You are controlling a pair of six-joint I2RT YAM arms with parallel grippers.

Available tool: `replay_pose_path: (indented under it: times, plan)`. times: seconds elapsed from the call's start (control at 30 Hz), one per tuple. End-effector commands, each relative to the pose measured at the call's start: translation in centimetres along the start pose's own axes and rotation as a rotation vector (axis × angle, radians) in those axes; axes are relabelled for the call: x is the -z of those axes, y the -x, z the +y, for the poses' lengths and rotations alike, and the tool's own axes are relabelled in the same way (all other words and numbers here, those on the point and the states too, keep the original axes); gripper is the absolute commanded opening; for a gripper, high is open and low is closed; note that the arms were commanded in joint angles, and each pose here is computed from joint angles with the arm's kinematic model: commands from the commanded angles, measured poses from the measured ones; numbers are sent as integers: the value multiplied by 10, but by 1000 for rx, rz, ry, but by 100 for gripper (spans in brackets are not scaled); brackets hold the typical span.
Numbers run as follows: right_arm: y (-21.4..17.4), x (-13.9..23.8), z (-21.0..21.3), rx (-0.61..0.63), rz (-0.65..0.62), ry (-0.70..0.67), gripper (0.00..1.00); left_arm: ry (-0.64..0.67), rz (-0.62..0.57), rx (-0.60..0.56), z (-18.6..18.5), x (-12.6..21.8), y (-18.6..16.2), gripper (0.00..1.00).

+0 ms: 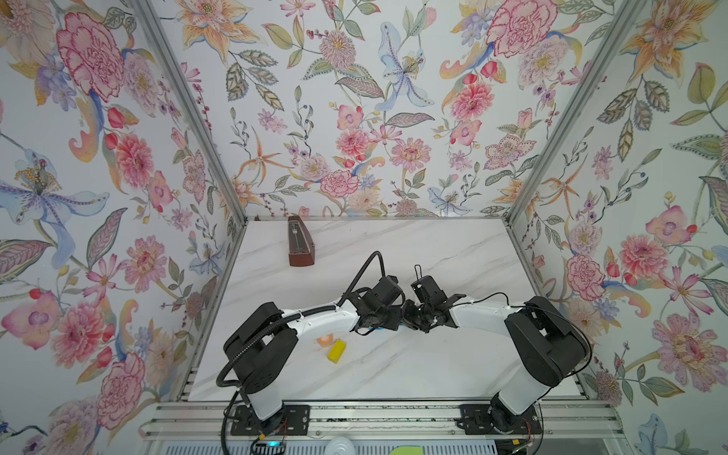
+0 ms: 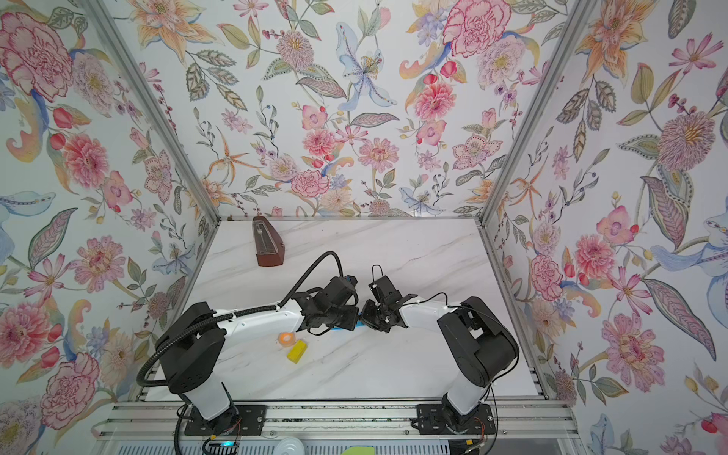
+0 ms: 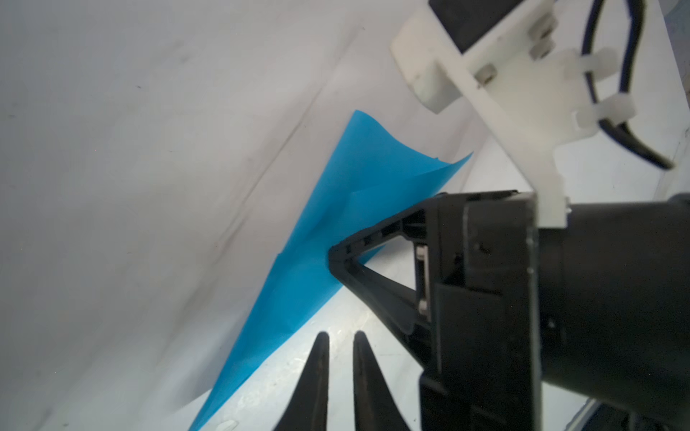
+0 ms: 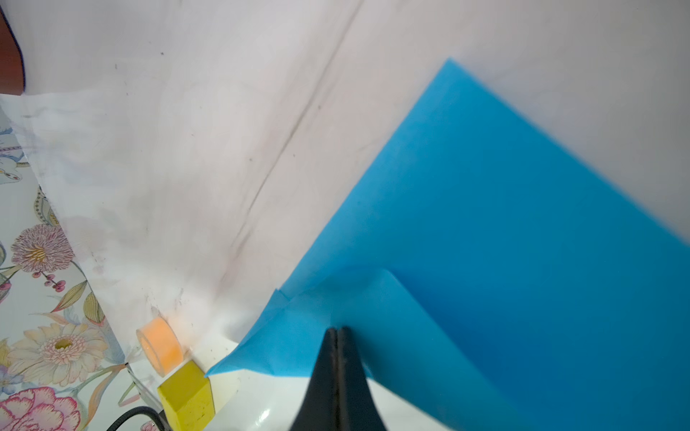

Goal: Fold a paper plane with a square sheet of paper (fold left side to right side)
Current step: 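Lower the right gripper to fold the flap down while the left gripper presses it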

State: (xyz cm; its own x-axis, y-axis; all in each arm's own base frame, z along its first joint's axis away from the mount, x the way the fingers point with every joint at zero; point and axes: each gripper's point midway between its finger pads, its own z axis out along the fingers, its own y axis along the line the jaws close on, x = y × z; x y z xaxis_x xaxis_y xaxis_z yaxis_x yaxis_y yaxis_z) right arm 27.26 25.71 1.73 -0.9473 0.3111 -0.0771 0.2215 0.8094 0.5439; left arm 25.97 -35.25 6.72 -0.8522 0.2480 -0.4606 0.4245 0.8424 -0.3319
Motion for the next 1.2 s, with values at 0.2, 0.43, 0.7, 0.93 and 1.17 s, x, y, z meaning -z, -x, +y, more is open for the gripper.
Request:
replay_pose_path:
  times: [0.2, 0.43, 0.7, 0.93, 1.17]
  plan:
    - [-25, -10, -51, -42, 53, -187, 0, 42, 20, 94, 23, -35, -17, 12]
    - [-26, -7, -51, -40, 51, -190, 0, 92, 48, 123, 50, -40, -35, 7]
    - [-23, 6, -38, -19, 40, -171, 0, 117, 92, 117, 65, -48, -54, 5]
    - [-15, 22, 0, 84, 45, -67, 5, 97, 111, 87, 64, -49, -54, 3]
    - [-21, 14, 26, 110, 107, 57, 3, 71, 115, 99, 60, -50, -55, 2]
